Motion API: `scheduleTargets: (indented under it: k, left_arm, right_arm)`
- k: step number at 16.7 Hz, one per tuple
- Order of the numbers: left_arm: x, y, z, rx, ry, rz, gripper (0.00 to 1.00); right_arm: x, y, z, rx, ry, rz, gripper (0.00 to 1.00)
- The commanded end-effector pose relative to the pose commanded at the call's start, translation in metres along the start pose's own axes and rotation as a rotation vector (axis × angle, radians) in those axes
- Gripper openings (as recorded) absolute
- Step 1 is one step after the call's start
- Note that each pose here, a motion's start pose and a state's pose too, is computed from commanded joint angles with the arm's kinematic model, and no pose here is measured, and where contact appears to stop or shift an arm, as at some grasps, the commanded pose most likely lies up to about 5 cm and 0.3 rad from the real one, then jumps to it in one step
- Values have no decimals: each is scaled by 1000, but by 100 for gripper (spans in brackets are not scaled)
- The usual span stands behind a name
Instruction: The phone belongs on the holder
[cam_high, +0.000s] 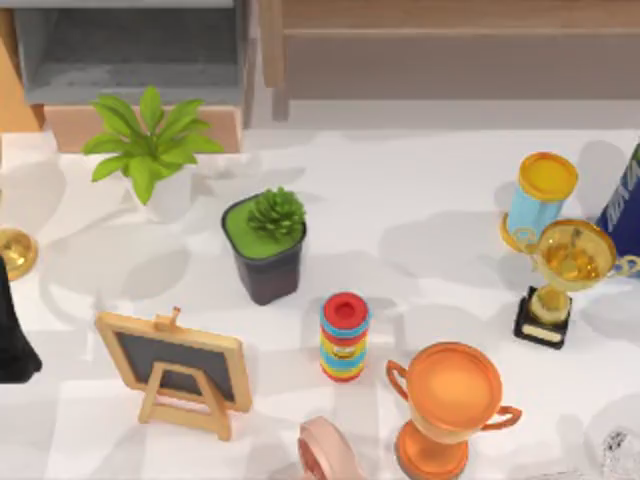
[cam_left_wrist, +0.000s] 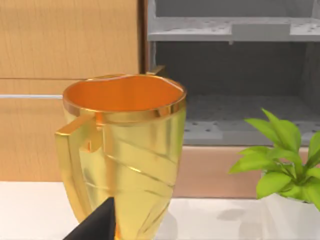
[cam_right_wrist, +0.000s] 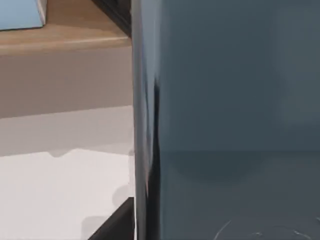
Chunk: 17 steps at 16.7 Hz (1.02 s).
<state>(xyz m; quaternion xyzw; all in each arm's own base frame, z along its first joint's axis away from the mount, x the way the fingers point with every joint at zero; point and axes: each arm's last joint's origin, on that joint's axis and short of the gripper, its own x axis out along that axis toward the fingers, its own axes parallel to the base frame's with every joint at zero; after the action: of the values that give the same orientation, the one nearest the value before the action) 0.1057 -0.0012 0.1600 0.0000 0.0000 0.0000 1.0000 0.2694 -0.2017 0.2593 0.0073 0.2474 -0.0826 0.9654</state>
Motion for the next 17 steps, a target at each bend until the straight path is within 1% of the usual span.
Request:
scheduleTargets:
  k: [3, 6, 13, 14, 17]
  left_arm:
    - [0, 0, 0, 0, 0, 0, 100]
    - [0, 0, 0, 0, 0, 0, 100]
    - [0, 0, 0, 0, 0, 0, 100]
    - [0, 0, 0, 0, 0, 0, 100]
    - [0, 0, 0, 0, 0, 0, 100]
  right_arm:
    - [-3, -13, -28, 9, -24, 12, 0]
    - [-6, -17, -43, 12, -43, 24, 0]
    - [-5, -17, -45, 15, -44, 28, 0]
    - [-6, -20, -42, 15, -58, 12, 0]
    - [-11, -29, -37, 30, -97, -65, 0]
